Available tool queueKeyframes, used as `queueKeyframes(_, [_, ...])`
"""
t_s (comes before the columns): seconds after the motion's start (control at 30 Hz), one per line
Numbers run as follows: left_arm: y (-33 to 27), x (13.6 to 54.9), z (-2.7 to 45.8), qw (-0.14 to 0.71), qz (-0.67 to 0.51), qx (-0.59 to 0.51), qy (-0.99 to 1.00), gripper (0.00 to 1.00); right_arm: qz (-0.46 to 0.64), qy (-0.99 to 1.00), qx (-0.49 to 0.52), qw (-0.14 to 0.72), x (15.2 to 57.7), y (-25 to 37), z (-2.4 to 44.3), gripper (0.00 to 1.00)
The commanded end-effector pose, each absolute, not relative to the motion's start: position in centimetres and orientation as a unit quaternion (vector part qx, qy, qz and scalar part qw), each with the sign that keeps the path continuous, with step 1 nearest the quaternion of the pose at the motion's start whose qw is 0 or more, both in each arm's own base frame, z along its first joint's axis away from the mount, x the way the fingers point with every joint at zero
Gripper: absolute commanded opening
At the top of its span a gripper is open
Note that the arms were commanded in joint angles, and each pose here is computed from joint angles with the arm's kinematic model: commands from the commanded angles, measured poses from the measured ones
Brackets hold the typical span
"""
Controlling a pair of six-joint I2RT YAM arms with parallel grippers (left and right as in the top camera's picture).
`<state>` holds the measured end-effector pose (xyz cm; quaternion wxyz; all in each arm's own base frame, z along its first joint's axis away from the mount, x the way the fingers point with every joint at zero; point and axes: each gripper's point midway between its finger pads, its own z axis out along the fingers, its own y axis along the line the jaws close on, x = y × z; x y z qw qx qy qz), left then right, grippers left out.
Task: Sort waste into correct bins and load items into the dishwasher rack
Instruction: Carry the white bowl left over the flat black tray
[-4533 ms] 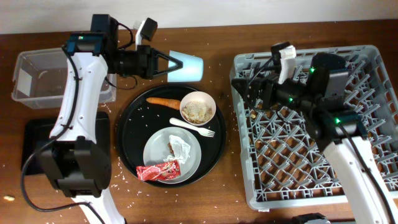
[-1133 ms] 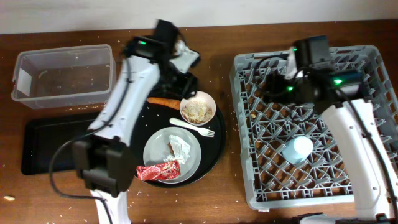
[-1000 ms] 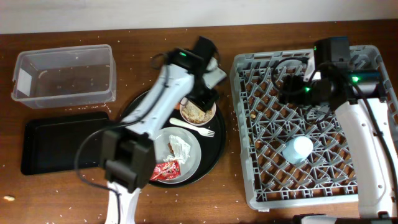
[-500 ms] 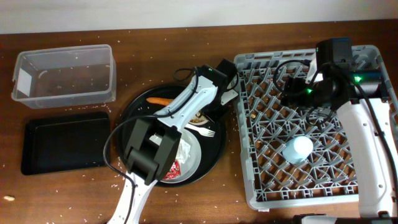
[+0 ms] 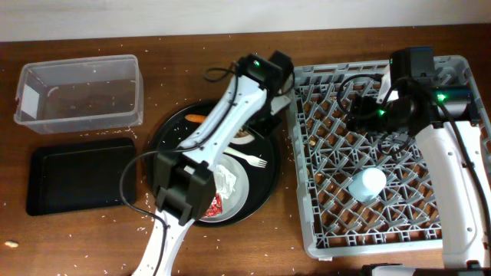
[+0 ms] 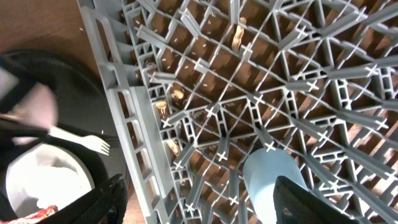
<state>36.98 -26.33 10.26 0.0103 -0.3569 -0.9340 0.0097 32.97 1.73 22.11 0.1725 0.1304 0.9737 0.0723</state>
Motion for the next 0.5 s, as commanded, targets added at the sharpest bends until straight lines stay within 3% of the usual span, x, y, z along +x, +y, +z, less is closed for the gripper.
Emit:
queueKeyframes(0.0, [-23.0, 39.0, 13.8, -0.015, 0.004, -0.261, -0.965, 0.01, 0.070, 0.972, 0.131, 0.184, 32.9, 1.5, 22.8, 0.74])
queueKeyframes(0.23, [-13.9, 40.1, 20.0, -0.055, 0.013, -0.095, -0.994, 0.01, 0.068, 0.973, 0.123, 0.182, 32.8, 1.5, 22.8, 0.74])
queueKeyframes(0.33, [-8.4, 37.3, 22.5, -0.060, -0.002, -0.031, -0.998, 0.01, 0.069, 0.972, 0.122, 0.187, 33.0, 1.5, 22.8, 0.74])
queueKeyframes(0.47, [-3.0, 32.9, 21.0, -0.004, -0.007, 0.020, -1.000, 0.00, 0.070, 0.971, 0.122, 0.195, 33.4, 1.5, 23.0, 0.74])
